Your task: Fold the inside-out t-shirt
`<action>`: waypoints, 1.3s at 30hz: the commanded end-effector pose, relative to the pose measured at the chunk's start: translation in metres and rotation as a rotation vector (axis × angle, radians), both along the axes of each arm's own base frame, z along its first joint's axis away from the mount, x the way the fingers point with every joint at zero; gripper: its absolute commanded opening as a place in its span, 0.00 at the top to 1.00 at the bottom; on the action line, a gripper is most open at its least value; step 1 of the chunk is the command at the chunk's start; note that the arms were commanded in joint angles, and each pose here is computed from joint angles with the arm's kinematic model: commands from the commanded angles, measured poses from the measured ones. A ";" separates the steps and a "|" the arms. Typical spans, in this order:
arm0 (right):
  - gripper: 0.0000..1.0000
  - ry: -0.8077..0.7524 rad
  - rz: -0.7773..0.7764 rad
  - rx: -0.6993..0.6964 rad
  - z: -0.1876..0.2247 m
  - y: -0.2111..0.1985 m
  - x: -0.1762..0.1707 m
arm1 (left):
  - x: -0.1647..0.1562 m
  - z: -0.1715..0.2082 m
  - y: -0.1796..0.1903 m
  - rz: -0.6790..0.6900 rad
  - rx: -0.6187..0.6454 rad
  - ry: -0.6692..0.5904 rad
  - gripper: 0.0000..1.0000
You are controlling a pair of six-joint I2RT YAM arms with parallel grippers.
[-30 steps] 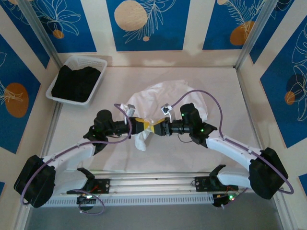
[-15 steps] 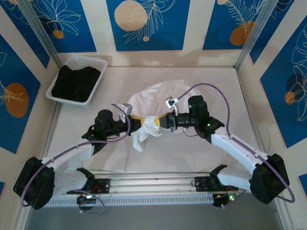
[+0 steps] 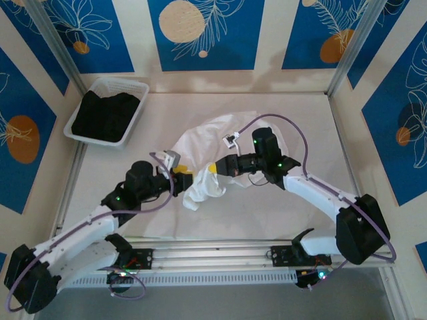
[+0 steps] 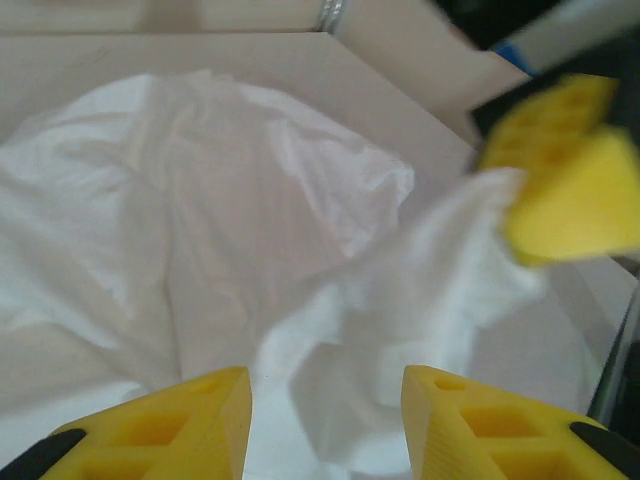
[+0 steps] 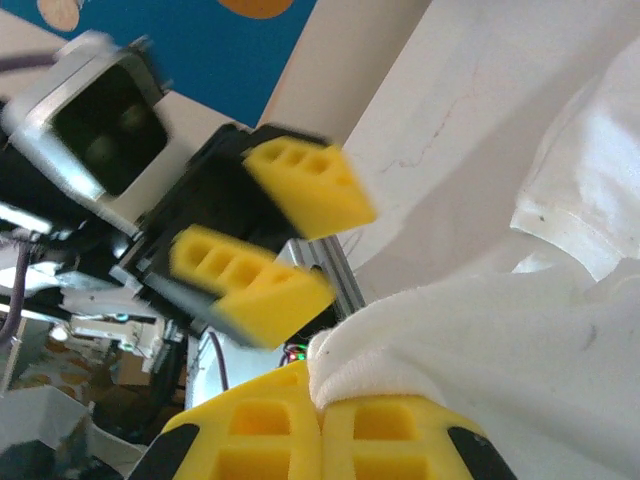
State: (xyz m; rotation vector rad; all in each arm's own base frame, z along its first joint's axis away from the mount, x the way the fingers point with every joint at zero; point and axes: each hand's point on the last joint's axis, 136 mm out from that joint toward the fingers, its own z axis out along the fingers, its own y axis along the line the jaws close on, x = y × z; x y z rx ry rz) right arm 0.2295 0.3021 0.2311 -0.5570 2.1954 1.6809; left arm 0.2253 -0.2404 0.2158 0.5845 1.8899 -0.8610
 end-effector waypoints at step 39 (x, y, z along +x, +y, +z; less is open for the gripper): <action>0.64 -0.054 -0.205 -0.273 -0.049 -0.071 0.017 | -0.019 0.032 -0.046 -0.294 -0.117 -0.060 1.00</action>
